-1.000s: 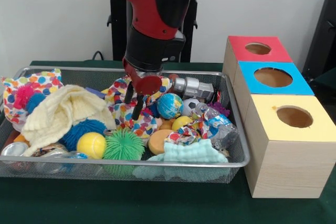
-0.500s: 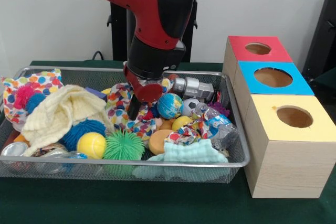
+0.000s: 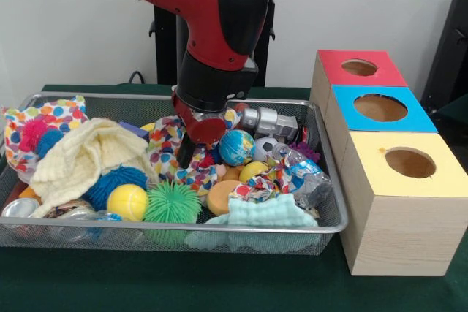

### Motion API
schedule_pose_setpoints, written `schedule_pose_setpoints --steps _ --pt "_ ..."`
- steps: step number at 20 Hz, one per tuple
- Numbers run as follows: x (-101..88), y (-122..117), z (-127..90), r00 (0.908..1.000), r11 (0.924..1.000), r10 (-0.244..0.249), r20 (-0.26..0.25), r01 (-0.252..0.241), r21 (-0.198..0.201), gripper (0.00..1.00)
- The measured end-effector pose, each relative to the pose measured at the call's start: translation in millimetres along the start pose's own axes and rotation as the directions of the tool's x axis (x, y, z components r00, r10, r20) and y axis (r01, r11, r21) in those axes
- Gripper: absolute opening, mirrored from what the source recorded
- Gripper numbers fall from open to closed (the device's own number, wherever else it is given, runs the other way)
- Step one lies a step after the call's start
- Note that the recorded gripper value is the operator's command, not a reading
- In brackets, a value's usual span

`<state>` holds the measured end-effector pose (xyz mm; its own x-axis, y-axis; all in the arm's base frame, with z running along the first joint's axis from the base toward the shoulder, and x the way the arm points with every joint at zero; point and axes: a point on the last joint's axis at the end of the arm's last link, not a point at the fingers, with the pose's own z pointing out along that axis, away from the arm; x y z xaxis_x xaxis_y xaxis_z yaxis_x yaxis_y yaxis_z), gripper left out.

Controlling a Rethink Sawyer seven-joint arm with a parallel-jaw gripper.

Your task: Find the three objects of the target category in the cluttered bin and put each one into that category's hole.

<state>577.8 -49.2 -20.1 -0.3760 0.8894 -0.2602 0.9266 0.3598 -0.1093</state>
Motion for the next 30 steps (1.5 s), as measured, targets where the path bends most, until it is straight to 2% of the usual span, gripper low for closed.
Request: schedule_pose_setpoints --steps 7,8,17,22,30 --pt "-0.6 2 0 1.0 1.0 0.0 0.002 0.0 -0.003 0.0" --pt "-0.7 2 0 1.0 1.0 0.0 0.002 0.0 -0.003 1.0" --pt "-3.6 2 -2 1.0 1.0 0.004 0.004 -0.004 -0.007 1.0" --pt "-14.5 -1 3 0.9997 0.9997 0.021 0.013 -0.021 -0.012 1.0" --pt "-31.8 7 19 0.997 0.9973 0.031 0.071 -0.027 -0.068 1.0"
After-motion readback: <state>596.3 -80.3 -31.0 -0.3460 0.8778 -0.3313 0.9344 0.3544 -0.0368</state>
